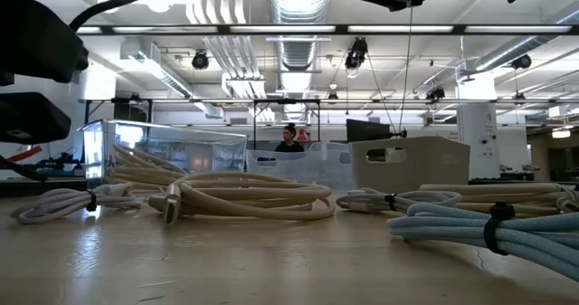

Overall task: Pick & Place USB Port
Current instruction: Put the light brown HDMI cable into the left transparent bin, then put the light brown HDMI cable into the right transparent bin

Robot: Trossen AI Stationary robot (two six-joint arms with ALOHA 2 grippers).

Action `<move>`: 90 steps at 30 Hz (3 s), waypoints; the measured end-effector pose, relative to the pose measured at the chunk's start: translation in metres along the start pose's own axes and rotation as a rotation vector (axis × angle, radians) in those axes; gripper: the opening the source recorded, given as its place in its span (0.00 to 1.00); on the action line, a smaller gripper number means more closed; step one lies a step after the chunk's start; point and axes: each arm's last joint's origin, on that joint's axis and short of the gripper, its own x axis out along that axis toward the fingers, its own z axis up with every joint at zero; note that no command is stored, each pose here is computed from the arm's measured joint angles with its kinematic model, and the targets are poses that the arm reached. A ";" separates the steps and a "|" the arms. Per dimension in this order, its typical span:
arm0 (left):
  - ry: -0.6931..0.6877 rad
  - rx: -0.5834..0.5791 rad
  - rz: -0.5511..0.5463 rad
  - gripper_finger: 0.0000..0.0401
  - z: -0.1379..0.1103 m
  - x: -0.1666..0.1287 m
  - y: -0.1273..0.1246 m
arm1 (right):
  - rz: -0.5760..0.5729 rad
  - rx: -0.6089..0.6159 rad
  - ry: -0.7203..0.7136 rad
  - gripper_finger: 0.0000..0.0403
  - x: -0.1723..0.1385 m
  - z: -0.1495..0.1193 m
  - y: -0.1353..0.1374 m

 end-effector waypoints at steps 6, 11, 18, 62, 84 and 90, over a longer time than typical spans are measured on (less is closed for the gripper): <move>-0.125 -0.016 0.021 0.07 0.010 -0.023 -0.002 | 0.000 0.000 0.000 0.44 0.000 0.000 0.000; -0.218 0.037 0.118 0.07 0.025 -0.056 -0.004 | 0.000 0.000 -0.001 0.44 0.000 0.000 0.000; -0.338 0.021 0.330 0.07 0.045 -0.112 0.010 | 0.000 0.000 0.000 0.44 0.000 0.000 0.000; -0.347 -0.696 1.090 0.08 0.073 -0.118 0.226 | 0.000 -0.018 -0.001 0.44 0.000 0.000 0.000; -0.206 -0.509 1.003 0.41 0.077 -0.118 0.222 | 0.000 -0.019 -0.001 0.44 0.000 0.000 0.000; -0.244 -0.433 0.983 0.42 0.096 -0.145 0.208 | 0.000 -0.019 -0.001 0.44 0.000 0.000 0.000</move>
